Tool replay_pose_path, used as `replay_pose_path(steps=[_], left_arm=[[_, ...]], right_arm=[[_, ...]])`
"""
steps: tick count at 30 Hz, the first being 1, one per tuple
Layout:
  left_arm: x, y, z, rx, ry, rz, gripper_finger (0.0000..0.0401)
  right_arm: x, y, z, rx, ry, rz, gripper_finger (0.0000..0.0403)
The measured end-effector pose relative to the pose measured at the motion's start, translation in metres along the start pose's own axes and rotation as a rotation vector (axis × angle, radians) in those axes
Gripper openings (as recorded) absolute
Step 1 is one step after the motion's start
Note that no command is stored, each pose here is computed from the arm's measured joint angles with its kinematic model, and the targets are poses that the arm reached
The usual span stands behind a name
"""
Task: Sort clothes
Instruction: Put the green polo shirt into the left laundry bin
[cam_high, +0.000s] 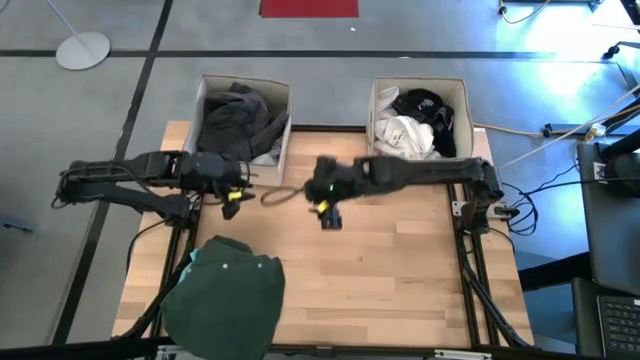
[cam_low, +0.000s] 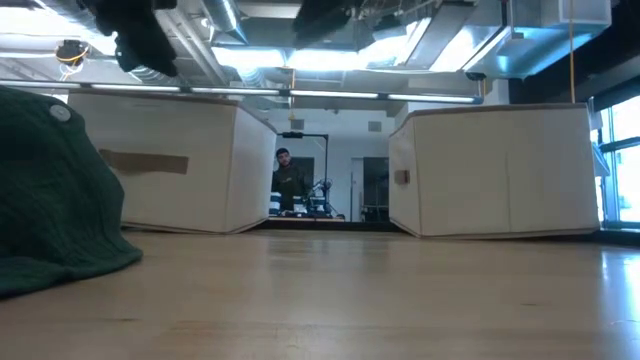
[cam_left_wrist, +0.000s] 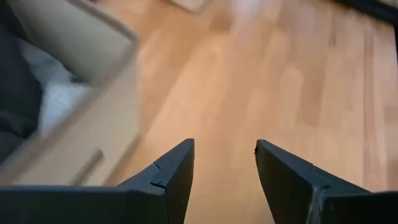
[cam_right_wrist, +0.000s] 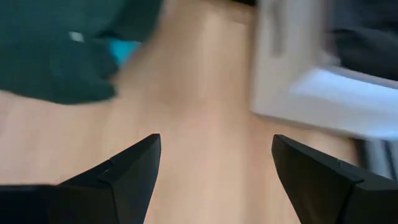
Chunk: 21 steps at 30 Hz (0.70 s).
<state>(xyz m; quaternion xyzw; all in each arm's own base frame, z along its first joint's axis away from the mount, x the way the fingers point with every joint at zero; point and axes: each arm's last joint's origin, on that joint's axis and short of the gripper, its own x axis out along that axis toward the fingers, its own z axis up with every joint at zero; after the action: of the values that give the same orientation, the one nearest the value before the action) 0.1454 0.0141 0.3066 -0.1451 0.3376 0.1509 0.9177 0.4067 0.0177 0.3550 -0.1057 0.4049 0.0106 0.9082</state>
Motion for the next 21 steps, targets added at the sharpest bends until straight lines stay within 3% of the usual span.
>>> replay_pose_path(steps=[6,11,21], left_arm=[[-0.003,-0.014,-0.011,0.003,0.067,-0.050,0.0162],[-0.006,-0.019,-0.024,0.020,0.167,-0.053,0.0162],[-0.011,-0.024,-0.037,0.051,0.271,-0.059,0.0162]], right_arm=[[0.051,0.049,-0.018,0.009,-0.156,0.114,0.0308],[0.074,0.084,-0.033,0.080,-0.311,0.163,0.0308],[0.129,0.126,-0.045,0.139,-0.457,0.229,0.0308]])
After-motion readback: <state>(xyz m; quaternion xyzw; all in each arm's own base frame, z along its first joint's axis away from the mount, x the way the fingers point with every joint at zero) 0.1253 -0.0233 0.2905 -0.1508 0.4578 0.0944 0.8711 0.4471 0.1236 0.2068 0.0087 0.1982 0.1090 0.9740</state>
